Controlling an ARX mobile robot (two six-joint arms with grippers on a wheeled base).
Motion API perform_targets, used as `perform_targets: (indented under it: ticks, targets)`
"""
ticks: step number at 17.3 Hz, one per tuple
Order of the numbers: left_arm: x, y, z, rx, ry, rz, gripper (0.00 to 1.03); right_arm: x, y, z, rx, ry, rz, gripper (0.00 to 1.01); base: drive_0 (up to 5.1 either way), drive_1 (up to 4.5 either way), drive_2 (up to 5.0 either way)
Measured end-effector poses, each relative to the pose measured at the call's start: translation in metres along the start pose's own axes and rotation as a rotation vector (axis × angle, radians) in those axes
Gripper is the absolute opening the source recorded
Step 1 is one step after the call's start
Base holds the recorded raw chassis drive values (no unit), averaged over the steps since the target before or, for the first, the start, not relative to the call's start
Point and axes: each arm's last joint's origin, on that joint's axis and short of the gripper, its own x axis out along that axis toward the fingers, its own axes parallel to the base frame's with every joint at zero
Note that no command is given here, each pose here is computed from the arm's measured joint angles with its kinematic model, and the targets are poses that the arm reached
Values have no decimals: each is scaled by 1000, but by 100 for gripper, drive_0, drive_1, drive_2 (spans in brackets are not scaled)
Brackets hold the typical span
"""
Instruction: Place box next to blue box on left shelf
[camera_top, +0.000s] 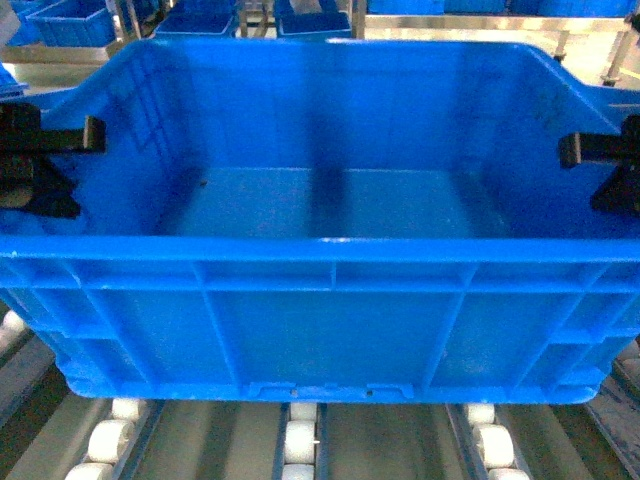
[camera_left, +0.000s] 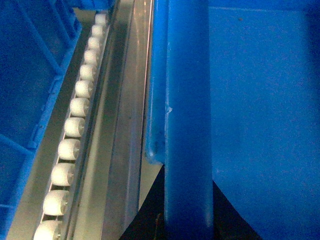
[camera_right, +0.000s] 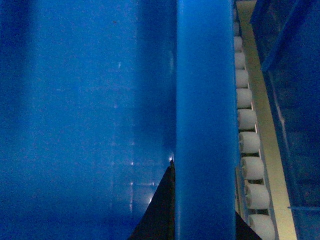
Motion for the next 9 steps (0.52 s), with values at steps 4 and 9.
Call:
perform_targets:
  ticks: [4,9]
  targets:
    - [4,5,1,19,-12,28,6,6,-1,-2,18,13,34,6,0,0,0]
    - [16,20,-9,20,64,49,6,15,11,-14,27,94,80,6,0,0,0]
